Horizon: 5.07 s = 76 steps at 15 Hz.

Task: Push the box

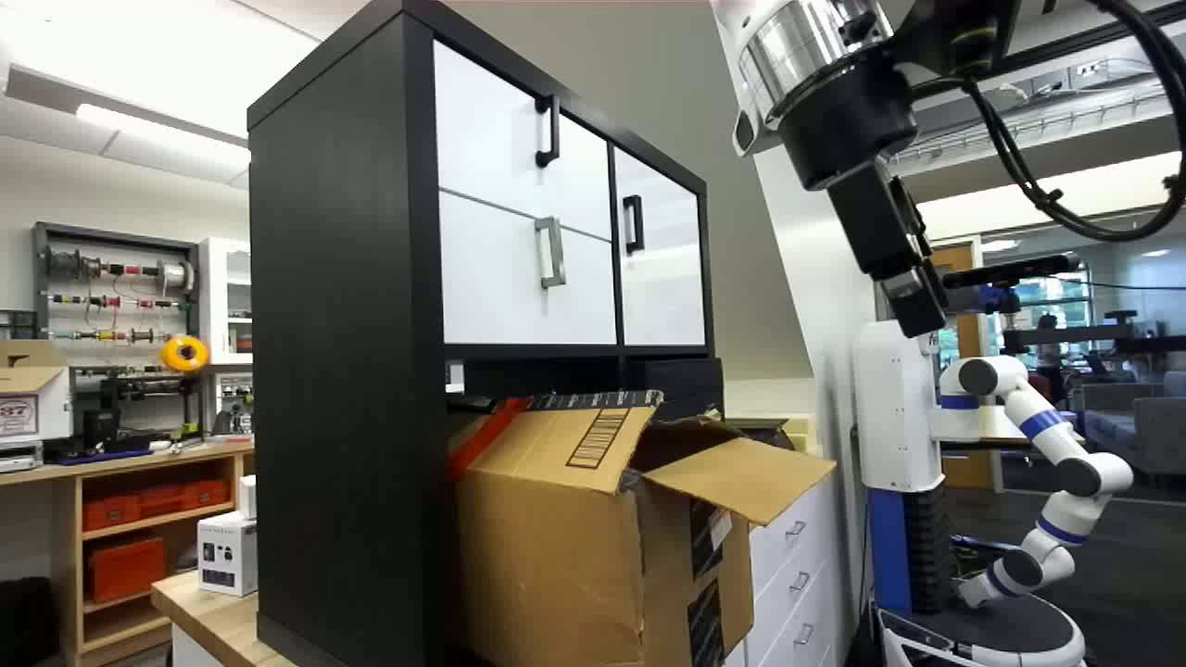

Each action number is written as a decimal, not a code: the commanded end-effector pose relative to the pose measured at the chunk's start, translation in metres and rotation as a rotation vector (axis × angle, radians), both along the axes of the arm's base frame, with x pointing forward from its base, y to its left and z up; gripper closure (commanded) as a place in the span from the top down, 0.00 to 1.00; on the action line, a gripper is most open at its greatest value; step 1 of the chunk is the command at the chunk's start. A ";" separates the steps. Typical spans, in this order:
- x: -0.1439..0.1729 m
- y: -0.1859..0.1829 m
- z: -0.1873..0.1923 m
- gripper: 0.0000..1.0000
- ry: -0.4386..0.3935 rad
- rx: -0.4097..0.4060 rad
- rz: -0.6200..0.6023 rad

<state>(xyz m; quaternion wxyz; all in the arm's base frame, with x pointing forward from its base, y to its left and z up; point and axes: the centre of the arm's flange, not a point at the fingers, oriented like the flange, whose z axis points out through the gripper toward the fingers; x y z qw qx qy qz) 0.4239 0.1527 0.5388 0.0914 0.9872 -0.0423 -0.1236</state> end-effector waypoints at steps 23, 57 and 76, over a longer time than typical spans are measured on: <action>0.006 -0.018 -0.037 1.00 -0.087 0.036 -0.027; 0.037 -0.096 -0.193 0.67 -0.552 0.104 -0.076; 0.118 -0.098 -0.216 0.05 -0.805 0.118 -0.026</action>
